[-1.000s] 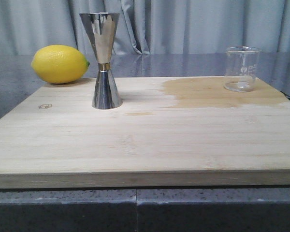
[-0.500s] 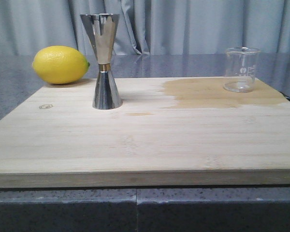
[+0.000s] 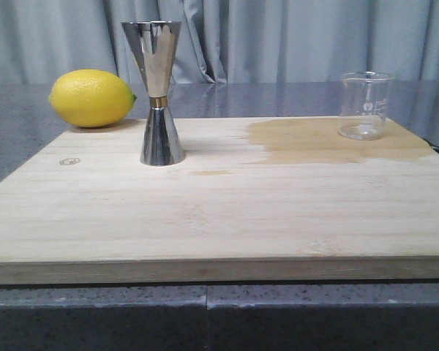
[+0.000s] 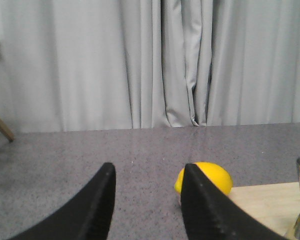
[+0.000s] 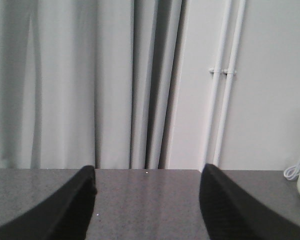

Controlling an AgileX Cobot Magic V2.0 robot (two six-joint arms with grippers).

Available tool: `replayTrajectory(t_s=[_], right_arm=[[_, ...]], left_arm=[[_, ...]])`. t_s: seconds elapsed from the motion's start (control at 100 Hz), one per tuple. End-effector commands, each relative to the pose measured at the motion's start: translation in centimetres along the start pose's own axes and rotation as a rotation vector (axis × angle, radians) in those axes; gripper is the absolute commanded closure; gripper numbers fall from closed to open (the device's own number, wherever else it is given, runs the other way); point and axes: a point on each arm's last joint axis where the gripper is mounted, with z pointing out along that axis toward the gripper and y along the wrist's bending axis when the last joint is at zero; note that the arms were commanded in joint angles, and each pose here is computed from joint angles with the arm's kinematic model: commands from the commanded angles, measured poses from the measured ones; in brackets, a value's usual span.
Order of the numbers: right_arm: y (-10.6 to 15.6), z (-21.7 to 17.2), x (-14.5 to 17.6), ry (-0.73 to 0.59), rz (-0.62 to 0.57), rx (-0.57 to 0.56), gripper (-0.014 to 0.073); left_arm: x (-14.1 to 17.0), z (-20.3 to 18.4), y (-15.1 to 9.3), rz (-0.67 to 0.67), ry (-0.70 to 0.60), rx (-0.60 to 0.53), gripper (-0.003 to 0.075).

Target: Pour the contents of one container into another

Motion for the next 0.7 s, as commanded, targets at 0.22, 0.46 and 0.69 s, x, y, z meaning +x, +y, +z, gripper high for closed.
replayTrajectory(t_s=[0.22,0.46,0.69], right_arm=[[1.3,-0.8,4.5,0.016,0.125,-0.072,0.0203],[1.4,-0.6,5.2,0.033,0.127,-0.078,0.0515],[1.6,-0.6,4.8,-0.019,0.086,-0.094,0.0666]], left_arm=[[4.5,-1.5,0.2,-0.116,0.004,-0.047,0.044],[4.8,-1.5,0.1,-0.117,0.01,-0.037,0.0524],[4.8,-1.5,0.3,-0.115,0.003,-0.061,0.0738]])
